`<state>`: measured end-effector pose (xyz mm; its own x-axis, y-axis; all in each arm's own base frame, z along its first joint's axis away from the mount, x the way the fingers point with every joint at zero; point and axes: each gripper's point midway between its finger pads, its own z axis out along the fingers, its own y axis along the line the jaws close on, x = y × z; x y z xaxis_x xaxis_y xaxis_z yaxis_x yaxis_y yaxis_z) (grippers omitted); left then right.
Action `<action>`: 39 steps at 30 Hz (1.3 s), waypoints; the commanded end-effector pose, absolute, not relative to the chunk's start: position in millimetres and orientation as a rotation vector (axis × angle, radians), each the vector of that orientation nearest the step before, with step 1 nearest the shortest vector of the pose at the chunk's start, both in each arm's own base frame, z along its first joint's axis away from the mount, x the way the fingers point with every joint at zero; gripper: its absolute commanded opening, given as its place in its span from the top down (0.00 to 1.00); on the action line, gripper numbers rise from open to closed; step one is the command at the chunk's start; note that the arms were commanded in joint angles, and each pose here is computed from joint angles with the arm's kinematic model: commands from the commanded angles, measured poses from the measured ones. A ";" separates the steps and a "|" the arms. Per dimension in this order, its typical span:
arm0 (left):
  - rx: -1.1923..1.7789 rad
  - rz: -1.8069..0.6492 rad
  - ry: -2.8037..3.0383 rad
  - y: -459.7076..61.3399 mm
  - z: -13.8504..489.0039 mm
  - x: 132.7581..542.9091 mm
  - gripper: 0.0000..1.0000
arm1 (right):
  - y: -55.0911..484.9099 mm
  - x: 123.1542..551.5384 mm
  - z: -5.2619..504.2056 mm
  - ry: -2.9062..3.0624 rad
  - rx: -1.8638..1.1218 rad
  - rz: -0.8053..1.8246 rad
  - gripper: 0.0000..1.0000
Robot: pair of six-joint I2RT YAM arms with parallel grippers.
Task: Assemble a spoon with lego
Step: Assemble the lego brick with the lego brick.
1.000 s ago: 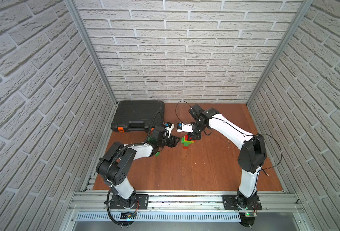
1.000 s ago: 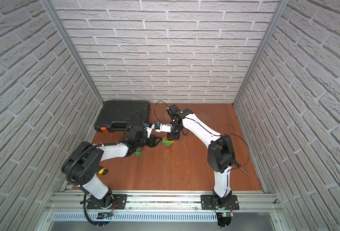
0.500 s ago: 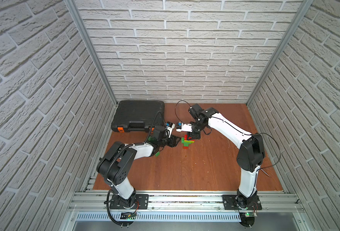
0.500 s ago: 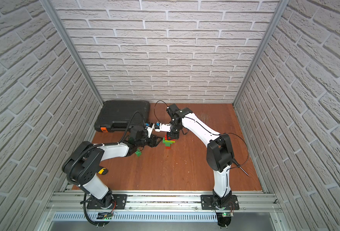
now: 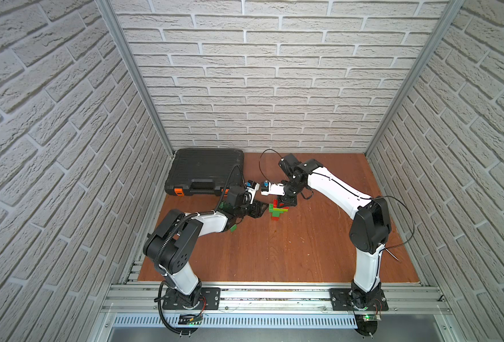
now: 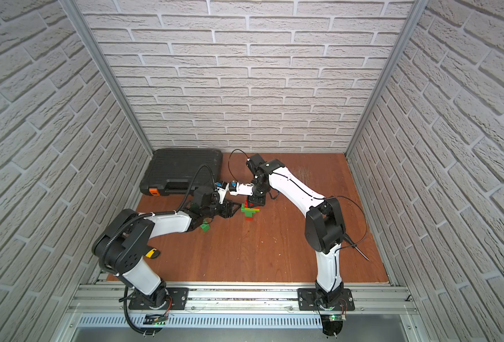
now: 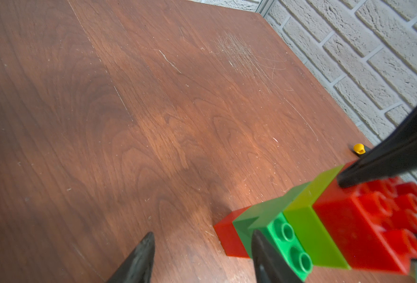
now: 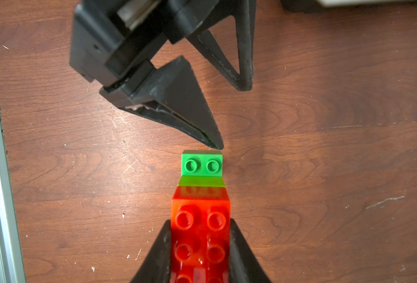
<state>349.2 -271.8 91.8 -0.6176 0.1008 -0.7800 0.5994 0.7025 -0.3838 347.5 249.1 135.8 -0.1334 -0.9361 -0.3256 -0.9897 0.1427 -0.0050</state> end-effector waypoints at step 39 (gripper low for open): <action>0.523 -0.757 2.098 -254.9 105.0 354.1 0.37 | 221.6 344.7 137.2 2.330 -1.785 0.160 0.15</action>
